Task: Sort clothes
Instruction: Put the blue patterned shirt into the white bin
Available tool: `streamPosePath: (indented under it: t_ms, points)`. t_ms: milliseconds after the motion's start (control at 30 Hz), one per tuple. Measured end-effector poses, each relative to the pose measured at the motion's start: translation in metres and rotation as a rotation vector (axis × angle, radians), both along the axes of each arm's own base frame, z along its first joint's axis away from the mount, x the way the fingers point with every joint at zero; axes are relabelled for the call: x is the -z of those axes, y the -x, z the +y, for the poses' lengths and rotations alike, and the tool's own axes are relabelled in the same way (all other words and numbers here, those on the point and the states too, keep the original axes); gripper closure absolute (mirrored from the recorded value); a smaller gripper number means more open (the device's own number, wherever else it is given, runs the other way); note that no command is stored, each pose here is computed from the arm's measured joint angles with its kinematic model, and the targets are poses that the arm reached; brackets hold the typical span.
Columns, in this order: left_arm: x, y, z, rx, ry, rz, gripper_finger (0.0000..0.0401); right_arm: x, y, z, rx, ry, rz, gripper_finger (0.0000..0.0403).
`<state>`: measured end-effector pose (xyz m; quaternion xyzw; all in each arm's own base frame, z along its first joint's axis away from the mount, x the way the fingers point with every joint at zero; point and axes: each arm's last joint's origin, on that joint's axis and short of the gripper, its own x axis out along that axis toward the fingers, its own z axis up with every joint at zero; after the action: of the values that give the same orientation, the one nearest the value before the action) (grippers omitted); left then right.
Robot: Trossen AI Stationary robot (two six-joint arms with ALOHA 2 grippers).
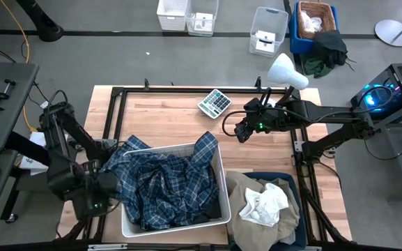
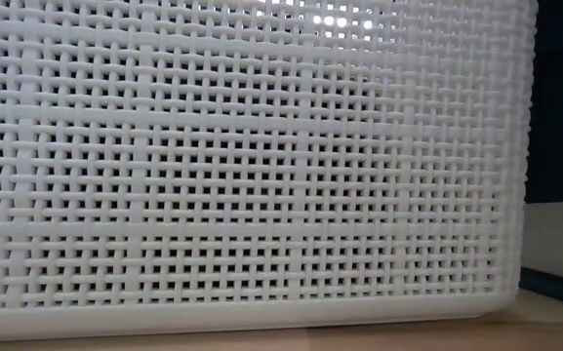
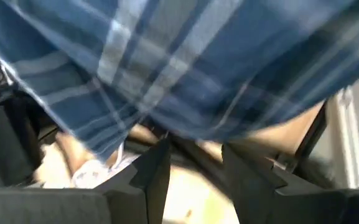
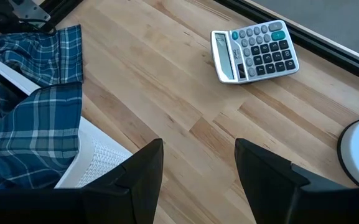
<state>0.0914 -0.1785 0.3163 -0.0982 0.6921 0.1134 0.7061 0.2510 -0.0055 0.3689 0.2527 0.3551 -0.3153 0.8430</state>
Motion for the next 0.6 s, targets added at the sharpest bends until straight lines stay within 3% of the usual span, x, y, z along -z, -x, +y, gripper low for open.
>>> streamPosePath:
  t_ms: [233, 600]
  points:
    - [0.0, 0.014, -0.011, -0.023, 0.017, -0.081, 0.023, 0.0, 0.0, 0.0, 0.0, 0.0, 0.0, 0.0208]
    - [0.027, 0.016, -0.019, 0.006, -0.097, -0.146, 0.0165, 0.0, 0.0, 0.0, 0.018, -0.013, -0.008, 0.0208]
